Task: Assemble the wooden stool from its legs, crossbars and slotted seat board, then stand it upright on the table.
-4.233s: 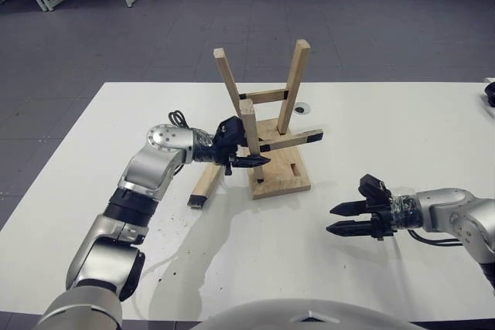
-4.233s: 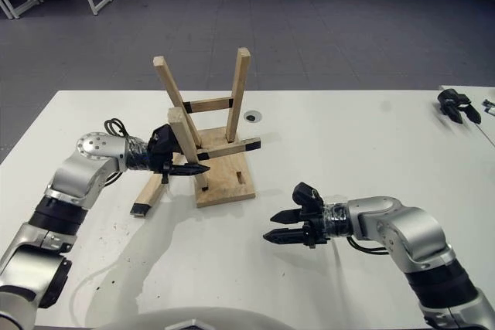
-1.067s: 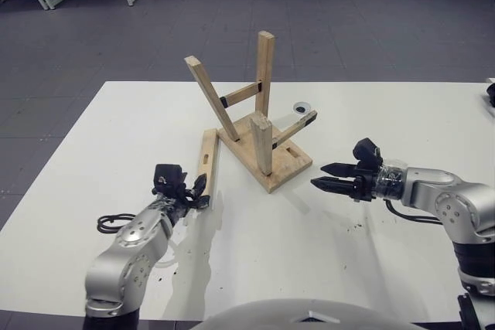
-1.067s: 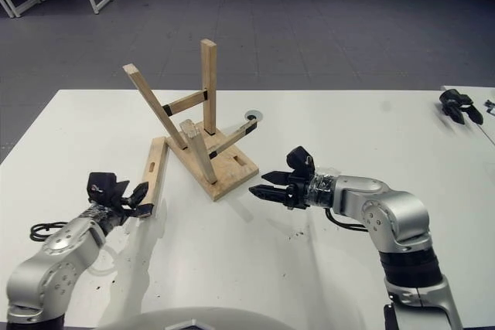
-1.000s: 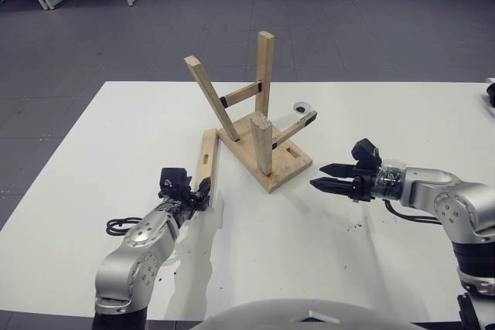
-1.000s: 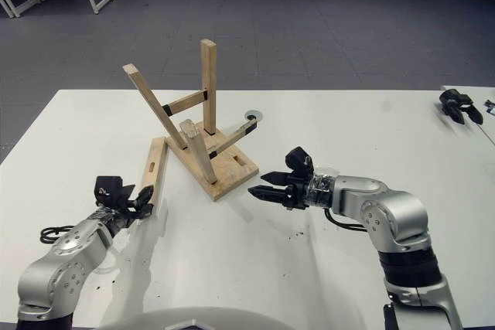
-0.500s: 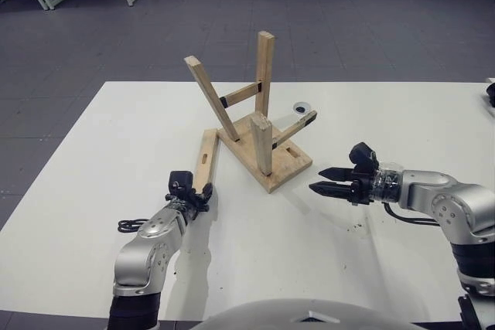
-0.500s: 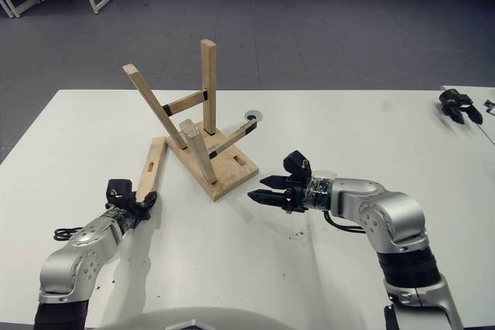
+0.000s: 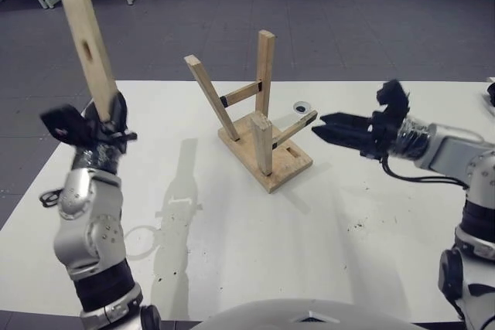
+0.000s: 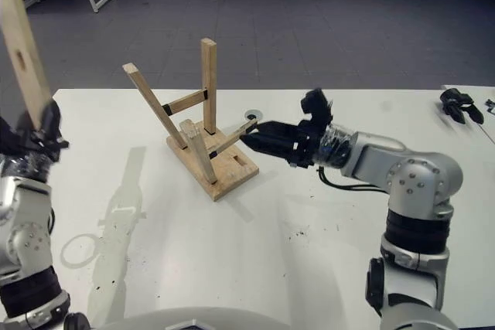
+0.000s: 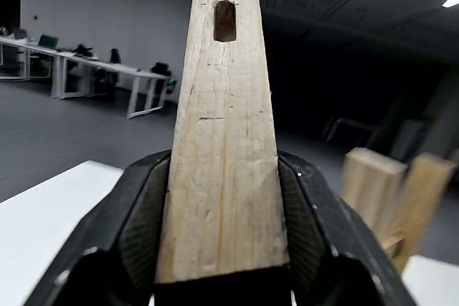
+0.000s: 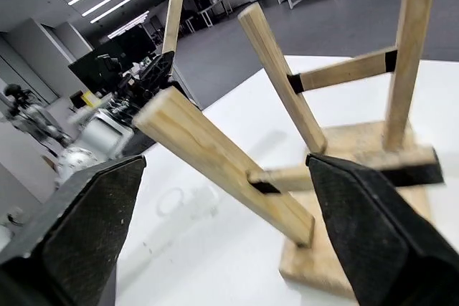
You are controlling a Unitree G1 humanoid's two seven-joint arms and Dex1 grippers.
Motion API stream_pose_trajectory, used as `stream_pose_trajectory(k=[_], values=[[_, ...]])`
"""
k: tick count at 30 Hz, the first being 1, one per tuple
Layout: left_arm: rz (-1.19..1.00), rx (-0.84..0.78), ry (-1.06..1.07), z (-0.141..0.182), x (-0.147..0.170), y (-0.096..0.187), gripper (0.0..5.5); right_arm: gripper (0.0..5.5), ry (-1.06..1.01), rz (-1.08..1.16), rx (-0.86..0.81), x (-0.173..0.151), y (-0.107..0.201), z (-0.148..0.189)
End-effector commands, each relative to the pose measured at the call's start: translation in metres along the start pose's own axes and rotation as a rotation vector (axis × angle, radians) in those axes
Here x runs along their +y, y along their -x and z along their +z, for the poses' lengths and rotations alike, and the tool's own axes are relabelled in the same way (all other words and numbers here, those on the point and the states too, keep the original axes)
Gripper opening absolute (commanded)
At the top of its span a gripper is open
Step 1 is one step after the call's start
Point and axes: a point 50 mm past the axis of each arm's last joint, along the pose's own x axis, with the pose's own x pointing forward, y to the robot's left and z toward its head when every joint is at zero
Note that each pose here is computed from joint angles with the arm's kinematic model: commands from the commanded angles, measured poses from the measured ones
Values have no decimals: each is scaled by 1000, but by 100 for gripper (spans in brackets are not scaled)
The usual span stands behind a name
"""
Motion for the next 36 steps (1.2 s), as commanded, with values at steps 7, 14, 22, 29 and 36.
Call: stream_pose_trajectory(k=[7,14,22,29,36], values=[[-851,286,283,5,-101,-12,204,412,-130,316,-128,31,-43,32],[-1038,419,382,-5,-108,1,204,412,-116,415,-90,43,-67,37],[-1073,403,455,12,-102,1,203,412,-55,366,-21,37,-70,35],[-1140,495,355,19,-95,0,203,412,-24,403,21,39,-66,36],[-1281,594,355,10,-104,-1,203,412,46,511,82,53,-71,38]])
